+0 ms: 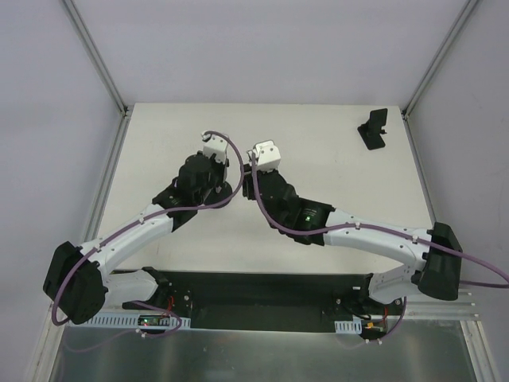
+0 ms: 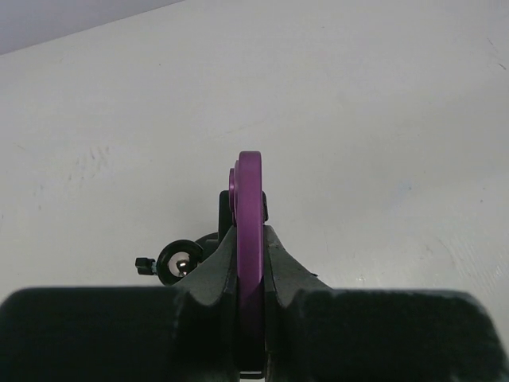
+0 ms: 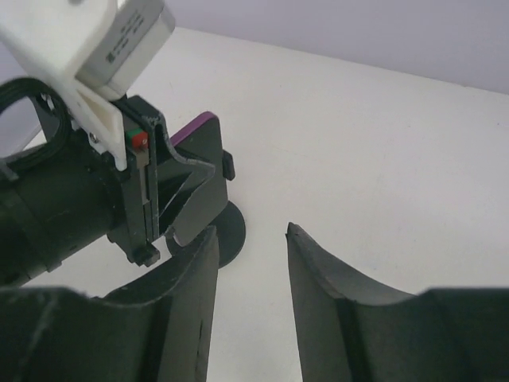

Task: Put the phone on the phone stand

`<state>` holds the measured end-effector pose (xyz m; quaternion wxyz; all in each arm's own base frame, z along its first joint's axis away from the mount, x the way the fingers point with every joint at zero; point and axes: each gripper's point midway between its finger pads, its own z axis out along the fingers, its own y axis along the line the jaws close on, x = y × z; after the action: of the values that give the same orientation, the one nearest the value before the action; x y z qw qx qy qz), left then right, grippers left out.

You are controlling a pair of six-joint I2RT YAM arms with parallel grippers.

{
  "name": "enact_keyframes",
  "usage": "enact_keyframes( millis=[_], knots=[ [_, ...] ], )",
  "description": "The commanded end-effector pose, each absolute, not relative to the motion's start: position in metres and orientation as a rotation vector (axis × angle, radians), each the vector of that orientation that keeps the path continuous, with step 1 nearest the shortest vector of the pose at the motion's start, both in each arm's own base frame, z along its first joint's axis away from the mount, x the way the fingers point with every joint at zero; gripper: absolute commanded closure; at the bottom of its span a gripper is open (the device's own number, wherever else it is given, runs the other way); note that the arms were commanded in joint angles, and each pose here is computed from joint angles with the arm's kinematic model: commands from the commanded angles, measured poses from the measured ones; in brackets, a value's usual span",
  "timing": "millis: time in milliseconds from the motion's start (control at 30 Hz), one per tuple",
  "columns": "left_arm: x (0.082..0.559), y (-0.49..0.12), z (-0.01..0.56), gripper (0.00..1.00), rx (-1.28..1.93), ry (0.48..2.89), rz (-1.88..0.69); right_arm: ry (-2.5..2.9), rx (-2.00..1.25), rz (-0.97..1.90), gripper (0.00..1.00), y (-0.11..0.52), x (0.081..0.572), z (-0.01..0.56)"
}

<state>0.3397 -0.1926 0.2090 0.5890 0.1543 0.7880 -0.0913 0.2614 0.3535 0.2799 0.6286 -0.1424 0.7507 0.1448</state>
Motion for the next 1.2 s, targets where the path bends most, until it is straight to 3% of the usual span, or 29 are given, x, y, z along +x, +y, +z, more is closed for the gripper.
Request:
enact_keyframes(
  millis=[0, 300, 533, 900, 1033, 1100, 1167],
  knots=[
    [0.342, -0.187, 0.228, 1.0, 0.347, 1.788, -0.172, 1.621, -0.253, 0.407, 0.56, 0.335, 0.264, 0.326],
    [0.315, -0.202, 0.23, 1.0, 0.463, 1.667, -0.393, 1.63, -0.374, 0.535, 0.36, 0.299, 0.31, 0.301],
    [0.318, -0.2, 0.229, 1.0, 0.472, 1.601, -0.512, 1.703, -0.265, 0.631, 0.36, 0.254, 0.341, 0.277],
    [0.328, -0.201, 0.218, 1.0, 0.416, 1.68, -0.579, 1.724, -0.258, 0.712, 0.36, 0.252, 0.346, 0.27],
    [0.326, -0.189, 0.215, 0.69, 0.384, 1.78, -0.522, 1.725, -0.261, 0.719, 0.36, 0.253, 0.346, 0.27],
    [0.32, -0.185, 0.216, 0.64, 0.38, 1.821, -0.512, 1.729, -0.265, 0.719, 0.36, 0.253, 0.347, 0.268],
    [0.315, -0.183, 0.224, 0.49, 0.369, 1.823, -0.521, 1.729, -0.265, 0.722, 0.36, 0.252, 0.347, 0.268]
  ],
)
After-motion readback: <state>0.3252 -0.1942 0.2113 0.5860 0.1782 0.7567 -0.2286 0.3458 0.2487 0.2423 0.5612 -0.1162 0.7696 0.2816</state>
